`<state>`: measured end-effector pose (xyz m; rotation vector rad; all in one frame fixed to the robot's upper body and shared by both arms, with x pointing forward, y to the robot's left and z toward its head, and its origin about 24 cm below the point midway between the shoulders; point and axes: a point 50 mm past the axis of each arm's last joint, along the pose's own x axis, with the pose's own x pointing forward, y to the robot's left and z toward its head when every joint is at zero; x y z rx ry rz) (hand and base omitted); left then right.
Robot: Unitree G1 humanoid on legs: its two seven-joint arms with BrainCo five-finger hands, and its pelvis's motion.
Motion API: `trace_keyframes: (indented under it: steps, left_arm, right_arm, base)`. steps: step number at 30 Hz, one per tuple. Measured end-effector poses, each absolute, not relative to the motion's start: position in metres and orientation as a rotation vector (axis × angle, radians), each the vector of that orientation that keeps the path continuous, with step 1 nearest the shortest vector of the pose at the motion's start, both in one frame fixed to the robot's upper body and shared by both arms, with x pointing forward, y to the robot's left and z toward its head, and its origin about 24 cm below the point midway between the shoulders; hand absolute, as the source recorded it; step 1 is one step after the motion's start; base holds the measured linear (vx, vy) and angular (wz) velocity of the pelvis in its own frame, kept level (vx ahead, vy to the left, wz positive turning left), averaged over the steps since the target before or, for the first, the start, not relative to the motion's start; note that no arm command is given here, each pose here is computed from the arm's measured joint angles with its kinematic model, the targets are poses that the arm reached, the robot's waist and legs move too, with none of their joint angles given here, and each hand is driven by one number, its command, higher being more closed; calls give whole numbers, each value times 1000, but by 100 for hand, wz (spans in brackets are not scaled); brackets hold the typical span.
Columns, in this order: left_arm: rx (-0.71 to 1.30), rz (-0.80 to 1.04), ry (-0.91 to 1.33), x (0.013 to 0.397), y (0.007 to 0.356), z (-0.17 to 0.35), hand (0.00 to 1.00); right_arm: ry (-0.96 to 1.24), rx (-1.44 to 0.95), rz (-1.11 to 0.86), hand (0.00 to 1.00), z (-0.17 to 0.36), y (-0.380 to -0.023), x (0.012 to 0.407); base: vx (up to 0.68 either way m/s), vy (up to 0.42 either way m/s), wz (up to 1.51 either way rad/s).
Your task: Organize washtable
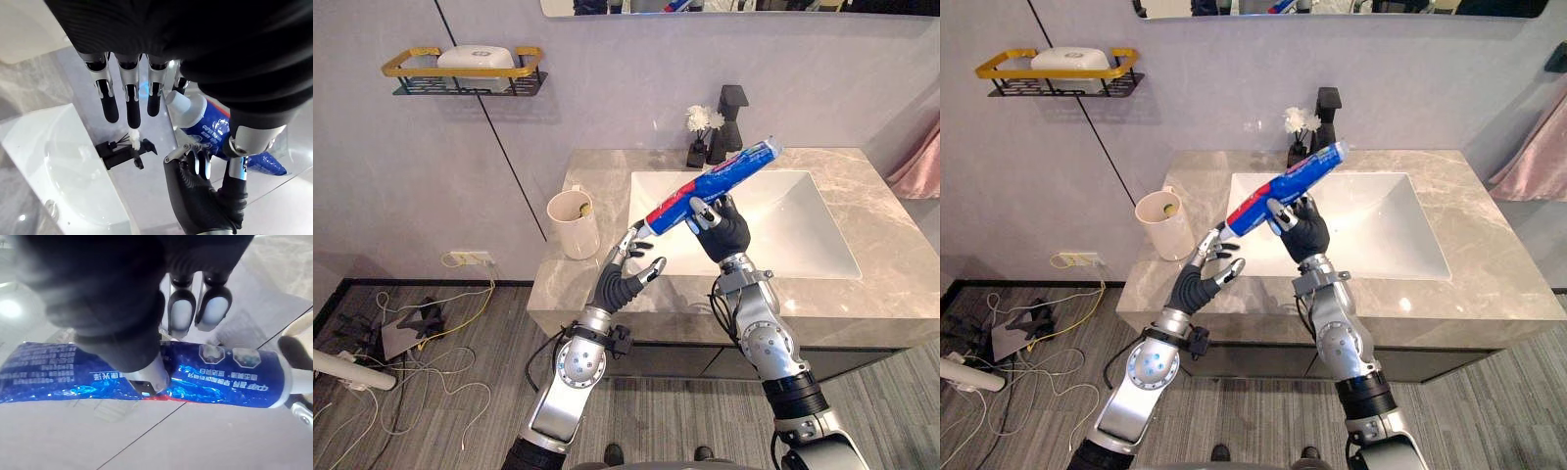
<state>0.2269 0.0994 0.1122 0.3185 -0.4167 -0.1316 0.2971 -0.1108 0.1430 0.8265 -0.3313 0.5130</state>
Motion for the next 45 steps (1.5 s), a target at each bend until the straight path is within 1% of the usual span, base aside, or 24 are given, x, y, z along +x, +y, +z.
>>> trace_keyframes:
  steps: [7,10,13,14,18,21,24,25,30,31,35,40,45]
  left_arm:
    - [295,27,-484,207,133,130,0]
    - [295,112,-506,198,149,136,0]
    - [282,236,-505,187,169,138,0]
    - [271,317,-499,181,181,138,0]
    - [218,463,-454,168,203,131,0]
    - [192,538,-421,163,214,125,0]
    - [170,628,-311,156,229,103,0]
    - [159,673,-237,151,236,88,0]
    - [125,716,-32,143,247,44,0]
    - [121,718,-6,142,248,38,0]
    - [62,707,212,132,248,-7,0]
    - [24,705,422,113,247,-48,0]
    - [-10,683,622,92,239,-85,0]
  right_arm:
    - [-364,802,482,100,148,-124,299]
    - [-418,799,468,100,158,-132,297]
    - [-468,788,471,100,167,-135,294]
    - [-483,773,462,100,169,-137,293]
    - [-497,769,406,100,169,-146,294]
    - [-512,772,361,100,166,-156,292]
    - [-514,777,298,100,162,-168,291]
    - [-516,775,295,100,163,-169,291]
    - [-515,773,286,100,161,-171,290]
    - [-514,772,279,100,160,-172,290]
    - [-508,773,216,100,155,-182,288]
    - [-506,774,210,100,155,-183,288]
    - [-504,774,210,100,155,-182,288]
  base:
    - [0,0,0]
    - [0,0,4]
    - [-5,-10,14]
    - [-10,-17,7]
    - [-14,-19,6]
    - [-9,-22,12]
    - [1,-22,8]
    - [0,0,0]
    - [-14,-9,3]
    - [-20,-13,12]
    - [-16,-9,3]
    - [-3,-10,2]
    - [-6,-3,0]
